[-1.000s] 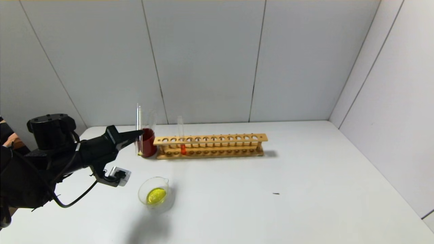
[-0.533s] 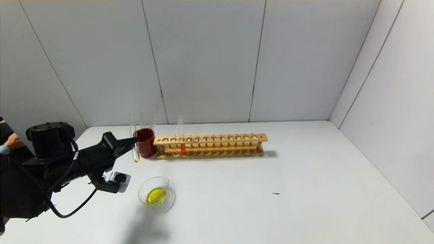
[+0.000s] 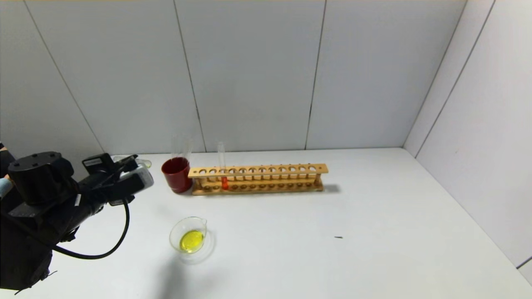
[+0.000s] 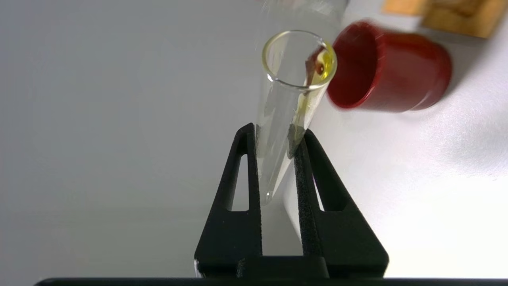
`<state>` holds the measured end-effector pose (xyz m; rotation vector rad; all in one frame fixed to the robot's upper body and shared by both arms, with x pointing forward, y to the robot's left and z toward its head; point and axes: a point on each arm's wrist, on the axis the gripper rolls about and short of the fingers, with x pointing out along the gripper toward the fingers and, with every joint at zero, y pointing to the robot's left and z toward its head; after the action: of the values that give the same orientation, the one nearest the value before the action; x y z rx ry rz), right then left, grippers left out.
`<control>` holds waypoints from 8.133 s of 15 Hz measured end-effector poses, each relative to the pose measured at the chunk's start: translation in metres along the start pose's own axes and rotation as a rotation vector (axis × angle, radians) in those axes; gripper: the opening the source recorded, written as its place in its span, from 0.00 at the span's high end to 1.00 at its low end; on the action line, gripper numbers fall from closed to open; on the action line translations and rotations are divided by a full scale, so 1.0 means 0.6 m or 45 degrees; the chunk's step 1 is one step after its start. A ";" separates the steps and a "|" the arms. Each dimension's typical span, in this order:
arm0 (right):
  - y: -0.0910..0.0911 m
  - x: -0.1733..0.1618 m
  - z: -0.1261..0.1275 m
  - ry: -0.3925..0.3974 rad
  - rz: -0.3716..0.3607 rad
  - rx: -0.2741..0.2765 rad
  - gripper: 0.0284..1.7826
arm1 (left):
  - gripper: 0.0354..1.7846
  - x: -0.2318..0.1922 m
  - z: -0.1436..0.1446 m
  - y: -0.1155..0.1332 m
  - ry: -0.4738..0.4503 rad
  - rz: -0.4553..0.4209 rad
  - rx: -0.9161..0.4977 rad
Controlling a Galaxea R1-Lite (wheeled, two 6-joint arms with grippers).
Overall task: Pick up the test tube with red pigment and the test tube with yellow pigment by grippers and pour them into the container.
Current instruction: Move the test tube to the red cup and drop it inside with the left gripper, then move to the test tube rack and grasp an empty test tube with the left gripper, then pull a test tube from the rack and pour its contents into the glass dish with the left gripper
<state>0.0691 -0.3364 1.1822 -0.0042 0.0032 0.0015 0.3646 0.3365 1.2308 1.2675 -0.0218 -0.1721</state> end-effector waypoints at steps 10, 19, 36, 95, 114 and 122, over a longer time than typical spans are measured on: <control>0.000 0.000 0.000 0.000 0.001 0.001 0.02 | 0.84 0.007 0.056 0.139 0.149 -0.121 -1.259; 0.000 0.000 0.000 0.000 -0.001 0.000 0.02 | 0.84 0.098 0.009 0.132 0.016 -0.218 -1.711; 0.000 0.000 0.000 0.000 -0.001 0.000 0.02 | 0.84 0.210 -0.050 0.048 0.104 -0.249 -1.726; 0.000 0.000 0.000 0.000 0.000 0.000 0.02 | 0.22 0.257 0.154 -0.092 -0.058 -0.567 -1.536; 0.000 0.000 0.000 -0.001 0.000 0.001 0.02 | 0.84 0.237 0.186 -0.044 -0.159 -0.532 -1.443; 0.000 0.000 0.000 0.000 -0.001 0.001 0.02 | 0.84 0.156 0.223 0.102 -0.340 -0.386 -1.318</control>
<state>0.0691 -0.3363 1.1822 -0.0038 0.0032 0.0011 0.4489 0.2140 1.3219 0.2019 0.0285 -0.5344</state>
